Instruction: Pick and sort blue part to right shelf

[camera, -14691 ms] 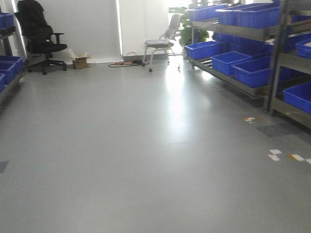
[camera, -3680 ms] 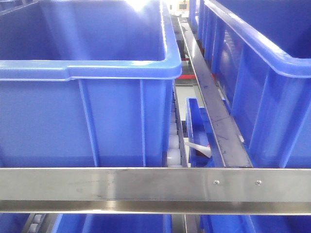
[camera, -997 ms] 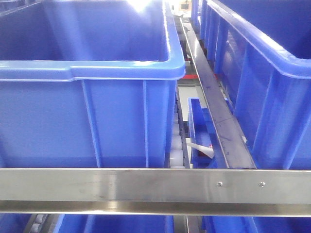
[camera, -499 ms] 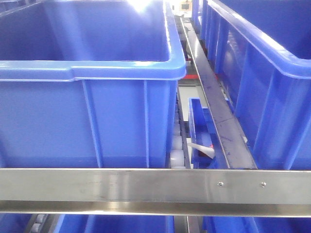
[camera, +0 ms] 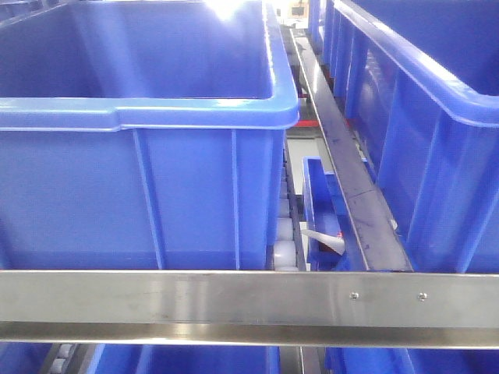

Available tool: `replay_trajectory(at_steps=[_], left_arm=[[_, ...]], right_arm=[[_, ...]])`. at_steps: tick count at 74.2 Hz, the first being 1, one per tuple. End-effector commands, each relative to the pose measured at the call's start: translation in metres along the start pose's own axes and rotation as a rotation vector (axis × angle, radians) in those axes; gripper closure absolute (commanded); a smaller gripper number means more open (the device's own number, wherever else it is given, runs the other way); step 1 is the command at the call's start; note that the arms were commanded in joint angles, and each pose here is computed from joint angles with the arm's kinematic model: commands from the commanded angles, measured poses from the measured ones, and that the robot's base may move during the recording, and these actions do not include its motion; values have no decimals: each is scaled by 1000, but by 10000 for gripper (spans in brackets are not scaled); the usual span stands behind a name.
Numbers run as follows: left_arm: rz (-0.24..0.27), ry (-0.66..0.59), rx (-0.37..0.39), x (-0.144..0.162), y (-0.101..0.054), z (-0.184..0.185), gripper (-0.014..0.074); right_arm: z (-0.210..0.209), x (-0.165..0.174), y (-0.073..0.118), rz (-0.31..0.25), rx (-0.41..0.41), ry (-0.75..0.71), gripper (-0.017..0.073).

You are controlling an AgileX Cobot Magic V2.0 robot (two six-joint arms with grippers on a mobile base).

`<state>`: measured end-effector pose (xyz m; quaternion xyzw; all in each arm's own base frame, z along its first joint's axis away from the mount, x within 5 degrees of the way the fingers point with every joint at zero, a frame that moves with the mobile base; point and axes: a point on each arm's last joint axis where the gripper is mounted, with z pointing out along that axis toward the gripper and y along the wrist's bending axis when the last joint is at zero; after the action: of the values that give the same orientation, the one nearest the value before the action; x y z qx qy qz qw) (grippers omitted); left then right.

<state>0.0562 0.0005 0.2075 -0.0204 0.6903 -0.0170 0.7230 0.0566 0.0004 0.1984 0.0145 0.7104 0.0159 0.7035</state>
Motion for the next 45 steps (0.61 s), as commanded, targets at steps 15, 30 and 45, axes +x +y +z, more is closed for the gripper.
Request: replay_trajectory(at_steps=[15, 30, 45], left_arm=[[-8, -74, 11, 0, -1, -1, 459], [-8, -74, 11, 0, -1, -1, 459], [-8, -74, 11, 0, -1, -1, 459]], right_arm=[[-3, -16, 0, 10, 2, -145, 496], [-3, -15, 0, 10, 2, -141, 496], [-3, -15, 0, 10, 2, -141, 496]])
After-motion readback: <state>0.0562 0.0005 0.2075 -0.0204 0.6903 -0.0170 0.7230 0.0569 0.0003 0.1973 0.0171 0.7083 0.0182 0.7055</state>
